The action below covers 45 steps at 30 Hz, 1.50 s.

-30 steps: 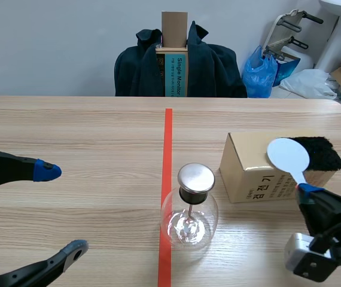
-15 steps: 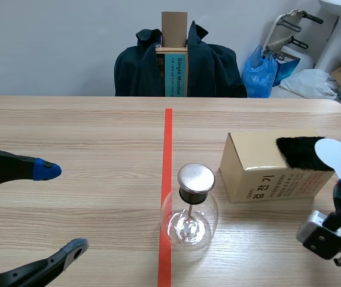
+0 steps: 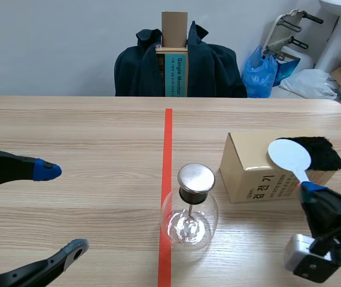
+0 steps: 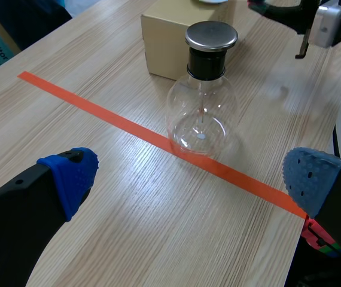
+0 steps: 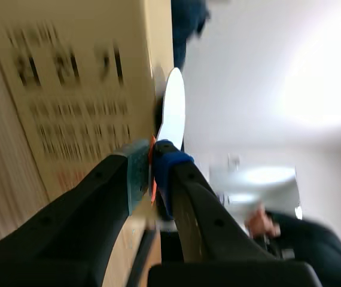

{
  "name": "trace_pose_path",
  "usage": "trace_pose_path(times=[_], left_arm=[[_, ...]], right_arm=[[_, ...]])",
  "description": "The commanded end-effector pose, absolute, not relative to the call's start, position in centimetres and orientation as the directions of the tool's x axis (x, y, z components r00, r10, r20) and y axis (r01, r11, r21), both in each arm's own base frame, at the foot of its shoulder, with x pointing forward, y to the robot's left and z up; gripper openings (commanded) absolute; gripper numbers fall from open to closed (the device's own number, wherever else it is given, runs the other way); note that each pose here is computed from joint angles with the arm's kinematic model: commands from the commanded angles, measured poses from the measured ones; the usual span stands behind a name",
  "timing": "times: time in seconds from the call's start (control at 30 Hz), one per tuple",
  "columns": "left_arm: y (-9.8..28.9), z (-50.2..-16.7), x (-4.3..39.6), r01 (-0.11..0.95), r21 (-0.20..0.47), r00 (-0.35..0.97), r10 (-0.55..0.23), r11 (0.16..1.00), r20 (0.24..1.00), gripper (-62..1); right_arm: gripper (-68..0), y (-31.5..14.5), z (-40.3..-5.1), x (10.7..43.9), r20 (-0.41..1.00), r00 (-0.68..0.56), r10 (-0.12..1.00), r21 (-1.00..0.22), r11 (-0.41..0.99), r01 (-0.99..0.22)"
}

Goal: Do the electroscope experiment.
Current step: 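Rub the plate on the fur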

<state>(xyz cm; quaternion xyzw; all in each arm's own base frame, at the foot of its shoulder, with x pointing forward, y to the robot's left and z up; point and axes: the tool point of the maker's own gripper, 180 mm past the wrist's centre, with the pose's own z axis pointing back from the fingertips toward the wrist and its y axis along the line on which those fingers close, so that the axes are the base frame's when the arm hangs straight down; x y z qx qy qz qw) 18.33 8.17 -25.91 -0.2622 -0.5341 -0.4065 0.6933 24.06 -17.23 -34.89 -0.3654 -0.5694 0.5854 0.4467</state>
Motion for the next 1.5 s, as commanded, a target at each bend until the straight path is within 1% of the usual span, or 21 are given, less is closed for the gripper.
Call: trace_pose_path(times=[0.0,0.07,0.1,0.13,0.2,0.27,0.3,0.4,0.43,0.47,0.57,0.6,0.63,0.73,0.77,0.9,0.93,1.07,1.2,1.37,1.47], left_arm=[[7.8,-25.3,18.4,0.842,0.066,0.086,-0.254,0.535,0.963,1.4],[7.8,-25.3,18.4,0.842,0.066,0.086,-0.255,0.535,0.963,1.4],[7.8,-25.3,18.4,0.842,0.066,0.086,-0.255,0.535,0.963,1.4],[7.8,-25.3,18.4,0.842,0.066,0.086,-0.255,0.535,0.963,1.4],[7.8,-25.3,18.4,0.842,0.066,0.086,-0.255,0.535,0.963,1.4],[7.8,-25.3,18.4,0.842,0.066,0.086,-0.255,0.535,0.963,1.4],[7.9,-25.4,18.4,0.842,0.066,0.088,-0.257,0.535,0.963,1.4],[7.9,-25.6,18.4,0.842,0.066,0.094,-0.266,0.535,0.959,1.4],[7.9,-25.6,18.4,0.842,0.066,0.096,-0.269,0.535,0.958,1.4],[7.9,-25.6,18.4,0.842,0.066,0.096,-0.269,0.535,0.958,1.4],[7.9,-25.6,18.4,0.842,0.066,0.096,-0.269,0.535,0.958,1.4],[7.9,-25.6,18.4,0.842,0.066,0.096,-0.269,0.535,0.958,1.4],[7.9,-25.6,18.4,0.842,0.066,0.096,-0.269,0.535,0.958,1.4],[7.9,-25.6,18.4,0.842,0.066,0.096,-0.269,0.535,0.958,1.4],[7.9,-25.6,18.4,0.842,0.066,0.096,-0.269,0.535,0.958,1.4],[7.9,-25.6,18.4,0.842,0.066,0.096,-0.269,0.535,0.958,1.4],[7.9,-25.6,18.4,0.842,0.066,0.096,-0.269,0.535,0.958,1.4],[7.9,-25.6,18.4,0.842,0.066,0.096,-0.269,0.536,0.958,1.4],[7.9,-25.6,18.4,0.842,0.066,0.096,-0.269,0.536,0.958,1.4],[7.9,-25.6,18.4,0.842,0.066,0.096,-0.269,0.536,0.958,1.4],[7.9,-25.6,18.4,0.842,0.066,0.096,-0.269,0.536,0.958,1.4]], right_arm=[[-66.7,-20.1,-33.9,24.7,0.063,-0.199,0.978,-0.997,0.052,-0.061],[-66.7,-22.4,-33.8,25.0,0.050,-0.079,0.996,-0.998,0.046,-0.049],[-66.7,-22.6,-33.8,25.1,0.047,-0.071,0.996,-0.998,0.043,-0.049],[-66.7,-21.9,-33.9,25.1,0.042,-0.115,0.992,-0.998,0.036,-0.056],[-66.7,-19.1,-33.8,24.8,0.041,-0.265,0.963,-0.998,0.026,-0.059],[-66.7,-17.8,-33.8,24.5,0.048,-0.329,0.943,-0.998,0.030,-0.060],[-66.7,-18.2,-33.8,24.6,0.053,-0.299,0.953,-0.998,0.038,-0.056],[-66.7,-22.2,-33.8,25.2,0.051,-0.078,0.996,-0.998,0.048,-0.044],[-66.7,-22.7,-33.8,25.2,0.048,-0.056,0.997,-0.998,0.046,-0.045],[-66.7,-22.3,-33.9,25.2,0.050,-0.081,0.995,-0.998,0.046,-0.053],[-66.7,-18.7,-33.9,24.8,0.059,-0.273,0.960,-0.997,0.043,-0.065],[-66.7,-18.2,-33.9,24.7,0.062,-0.296,0.953,-0.997,0.044,-0.065],[-66.7,-18.5,-33.9,24.8,0.066,-0.275,0.959,-0.997,0.050,-0.063],[-66.7,-22.0,-34.2,25.0,0.073,-0.081,0.994,-0.995,0.068,-0.067],[-66.7,-22.2,-34.4,24.9,0.077,-0.067,0.995,-0.994,0.072,-0.077],[-66.7,-19.2,-34.5,24.6,0.098,-0.222,0.970,-0.993,0.080,-0.089],[-66.7,-19.1,-34.4,24.6,0.095,-0.225,0.970,-0.993,0.078,-0.084],[-66.7,-22.0,-34.7,24.7,0.084,-0.073,0.994,-0.993,0.077,-0.087],[-66.7,-20.4,-34.8,24.6,0.093,-0.153,0.984,-0.992,0.078,-0.098],[-66.7,-21.1,-34.8,24.7,0.086,-0.119,0.989,-0.993,0.075,-0.096],[-66.7,-20.6,-34.8,24.6,0.089,-0.143,0.986,-0.992,0.075,-0.097]])
